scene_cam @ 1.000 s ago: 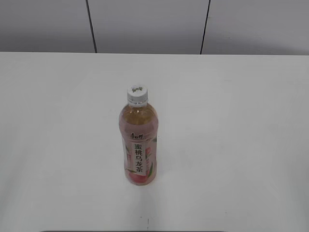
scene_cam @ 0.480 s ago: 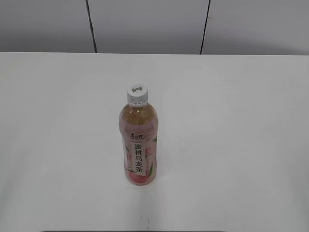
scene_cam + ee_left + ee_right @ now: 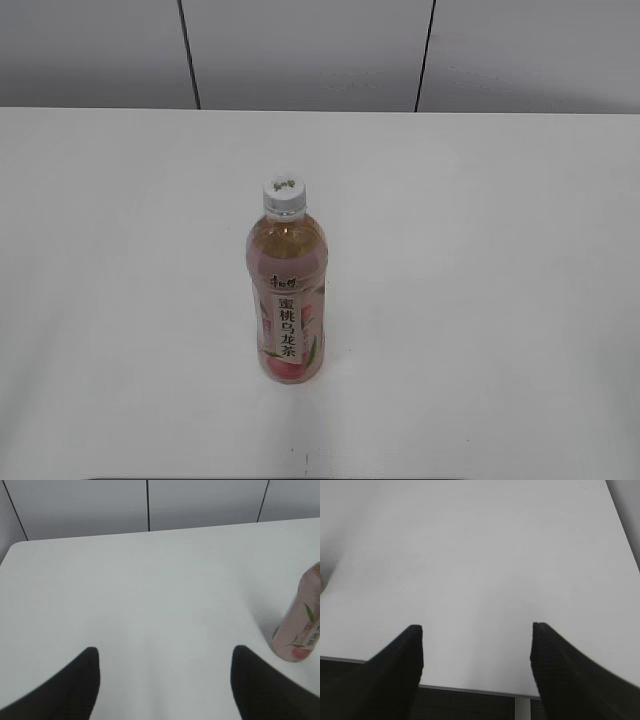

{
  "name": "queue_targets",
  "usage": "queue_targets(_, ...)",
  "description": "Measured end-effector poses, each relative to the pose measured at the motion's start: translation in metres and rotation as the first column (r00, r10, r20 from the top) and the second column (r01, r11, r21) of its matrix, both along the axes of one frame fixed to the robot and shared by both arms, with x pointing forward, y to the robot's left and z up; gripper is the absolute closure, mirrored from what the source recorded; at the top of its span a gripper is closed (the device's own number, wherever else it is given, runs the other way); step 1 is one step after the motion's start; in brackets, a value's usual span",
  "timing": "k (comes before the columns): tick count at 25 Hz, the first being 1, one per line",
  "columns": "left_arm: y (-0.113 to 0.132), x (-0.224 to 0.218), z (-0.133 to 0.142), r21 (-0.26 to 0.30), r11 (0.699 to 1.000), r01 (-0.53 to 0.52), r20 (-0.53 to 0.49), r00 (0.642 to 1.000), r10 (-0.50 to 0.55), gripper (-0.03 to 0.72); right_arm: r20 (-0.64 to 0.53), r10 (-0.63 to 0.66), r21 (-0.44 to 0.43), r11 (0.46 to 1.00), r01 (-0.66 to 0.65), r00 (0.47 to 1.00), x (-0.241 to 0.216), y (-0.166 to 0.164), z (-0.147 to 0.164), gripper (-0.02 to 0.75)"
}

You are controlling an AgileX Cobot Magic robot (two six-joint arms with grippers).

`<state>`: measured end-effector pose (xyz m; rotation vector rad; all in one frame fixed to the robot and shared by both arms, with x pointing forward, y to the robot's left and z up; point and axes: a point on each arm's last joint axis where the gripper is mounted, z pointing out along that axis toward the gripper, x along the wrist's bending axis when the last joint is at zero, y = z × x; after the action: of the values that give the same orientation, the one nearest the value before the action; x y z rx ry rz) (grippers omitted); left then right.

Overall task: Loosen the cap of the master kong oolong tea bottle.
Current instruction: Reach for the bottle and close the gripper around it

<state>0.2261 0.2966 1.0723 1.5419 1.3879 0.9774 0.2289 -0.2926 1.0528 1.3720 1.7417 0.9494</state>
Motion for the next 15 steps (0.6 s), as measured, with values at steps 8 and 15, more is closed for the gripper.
queue_targets(8,-0.003,0.009,0.004,-0.030,0.999,0.020,-0.025,0.999,-0.020,0.192,0.000,0.000,0.000,1.000,0.000,1.000,0.000,0.000,0.000,0.227)
queue_targets(15,-0.008,0.039,0.034,-0.151,0.987,0.055,0.182,0.983,-0.027,0.192,0.000,0.000,0.000,1.000,0.000,1.000,0.000,0.000,0.000,0.227)
